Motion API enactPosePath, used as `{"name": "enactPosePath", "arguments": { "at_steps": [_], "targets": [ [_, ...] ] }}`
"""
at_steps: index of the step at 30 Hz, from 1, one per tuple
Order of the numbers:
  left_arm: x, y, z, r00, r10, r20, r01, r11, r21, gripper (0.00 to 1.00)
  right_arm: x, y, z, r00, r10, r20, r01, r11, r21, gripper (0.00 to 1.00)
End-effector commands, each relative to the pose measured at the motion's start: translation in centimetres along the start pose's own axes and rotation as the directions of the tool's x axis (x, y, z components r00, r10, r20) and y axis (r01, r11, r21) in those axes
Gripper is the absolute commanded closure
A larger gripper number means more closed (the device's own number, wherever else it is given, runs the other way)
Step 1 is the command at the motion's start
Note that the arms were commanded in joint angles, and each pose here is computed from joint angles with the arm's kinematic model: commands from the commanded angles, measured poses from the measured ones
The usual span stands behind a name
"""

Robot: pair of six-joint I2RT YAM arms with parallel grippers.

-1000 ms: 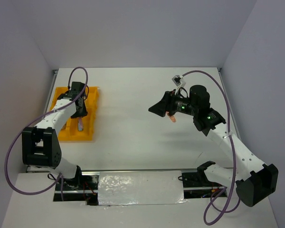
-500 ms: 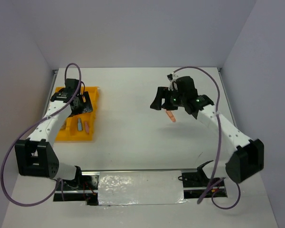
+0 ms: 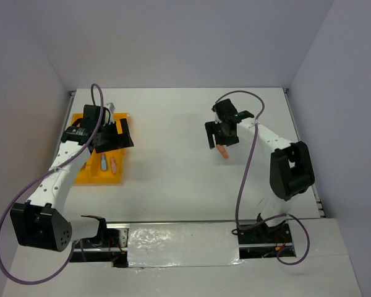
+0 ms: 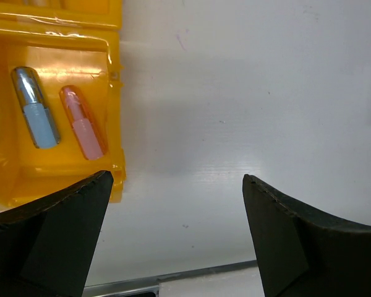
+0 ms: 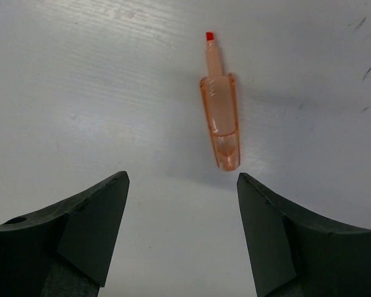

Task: Sort the stationery into containers
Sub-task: Pick up the pen from the center of the board.

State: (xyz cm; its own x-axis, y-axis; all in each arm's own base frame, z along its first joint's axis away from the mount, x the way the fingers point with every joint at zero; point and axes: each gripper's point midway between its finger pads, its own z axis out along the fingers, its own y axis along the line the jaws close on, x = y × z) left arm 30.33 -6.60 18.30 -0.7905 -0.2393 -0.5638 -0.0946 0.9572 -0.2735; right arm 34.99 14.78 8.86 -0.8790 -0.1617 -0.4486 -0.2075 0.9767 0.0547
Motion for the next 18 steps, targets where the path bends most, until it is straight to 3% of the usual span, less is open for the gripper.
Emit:
{"name": "enactPosePath", "arguments": {
  "at_steps": [1, 18],
  "targets": [
    [0.3, -1.2, -0.7, 0.999, 0.039, 0.005, -0.040, 0.996, 0.081, 0.01, -1.7, -1.5, 0.8, 0.999, -0.049, 0.003, 0.049, 0.998, 0.034, 0.22],
    [0.3, -2.7, -0.6, 0.997, 0.076, 0.005, -0.076, 0.982, 0.171, 0.01, 2.0, -3.2, 6.5, 0.983, -0.026, -0.181, 0.034, 0.999, 0.038, 0.32]
  ]
}}
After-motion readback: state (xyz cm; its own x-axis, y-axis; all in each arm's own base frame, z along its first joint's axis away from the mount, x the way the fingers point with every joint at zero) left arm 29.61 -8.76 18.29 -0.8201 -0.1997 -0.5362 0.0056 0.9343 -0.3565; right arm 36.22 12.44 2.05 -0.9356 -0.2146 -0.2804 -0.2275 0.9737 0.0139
